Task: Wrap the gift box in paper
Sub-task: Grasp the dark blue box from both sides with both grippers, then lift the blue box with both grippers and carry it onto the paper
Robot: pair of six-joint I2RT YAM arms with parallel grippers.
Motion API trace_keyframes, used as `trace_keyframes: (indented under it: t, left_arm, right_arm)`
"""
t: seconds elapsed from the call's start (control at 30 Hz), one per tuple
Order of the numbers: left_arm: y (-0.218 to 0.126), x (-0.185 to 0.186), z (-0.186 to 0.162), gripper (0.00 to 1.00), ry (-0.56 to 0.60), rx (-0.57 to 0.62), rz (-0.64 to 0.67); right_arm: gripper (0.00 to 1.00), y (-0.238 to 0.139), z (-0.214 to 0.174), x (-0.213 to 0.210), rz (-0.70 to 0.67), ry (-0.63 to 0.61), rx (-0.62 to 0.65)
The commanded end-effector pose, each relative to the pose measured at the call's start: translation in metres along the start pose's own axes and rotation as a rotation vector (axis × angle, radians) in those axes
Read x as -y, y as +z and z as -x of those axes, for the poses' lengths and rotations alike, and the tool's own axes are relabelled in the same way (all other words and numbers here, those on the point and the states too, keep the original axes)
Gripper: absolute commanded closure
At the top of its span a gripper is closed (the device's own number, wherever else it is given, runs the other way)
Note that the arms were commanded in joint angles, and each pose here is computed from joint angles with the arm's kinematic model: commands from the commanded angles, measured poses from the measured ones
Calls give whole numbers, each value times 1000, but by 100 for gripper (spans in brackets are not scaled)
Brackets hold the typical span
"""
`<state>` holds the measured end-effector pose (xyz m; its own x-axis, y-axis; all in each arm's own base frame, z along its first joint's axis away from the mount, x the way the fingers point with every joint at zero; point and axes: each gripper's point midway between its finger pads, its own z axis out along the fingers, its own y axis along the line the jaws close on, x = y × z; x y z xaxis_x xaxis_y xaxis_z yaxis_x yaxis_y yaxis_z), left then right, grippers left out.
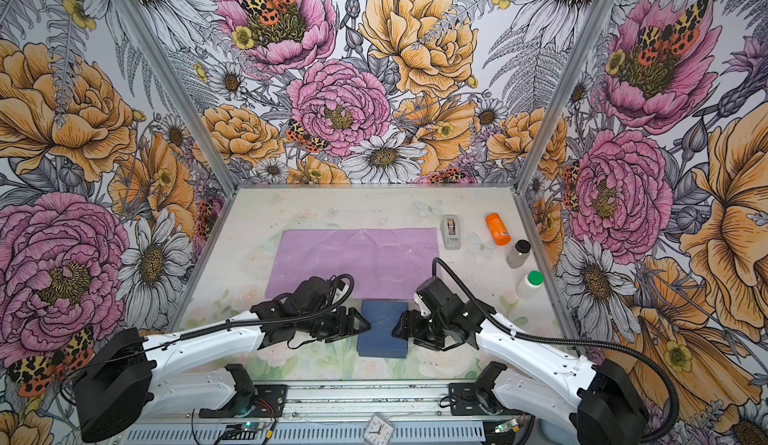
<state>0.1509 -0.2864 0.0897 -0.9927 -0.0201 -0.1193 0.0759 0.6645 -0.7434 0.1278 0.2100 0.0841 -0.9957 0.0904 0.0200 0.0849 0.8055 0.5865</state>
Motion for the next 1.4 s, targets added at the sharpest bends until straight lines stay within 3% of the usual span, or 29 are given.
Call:
trace_keyframes:
  t: [0.0,0.33,0.6,0.87,1.37]
  left_arm:
    - [7,-2,1,30,-10,-14,-26]
    - [19,-16,-2,42,-43,-51,6]
    - [25,-14,-5,55,-31,-73,15]
    - [19,11,-4,58,58,-65,30]
    - [-9,45,10,59,78,-2,-20]
  right_arm:
    - [29,0,11,-20,48,-62,16]
    - [35,13,21,-21,66,-76,16]
    - [51,21,17,-7,28,-63,11]
    - [58,11,21,-23,76,-73,48]
    - [61,-17,33,-54,153,-75,139]
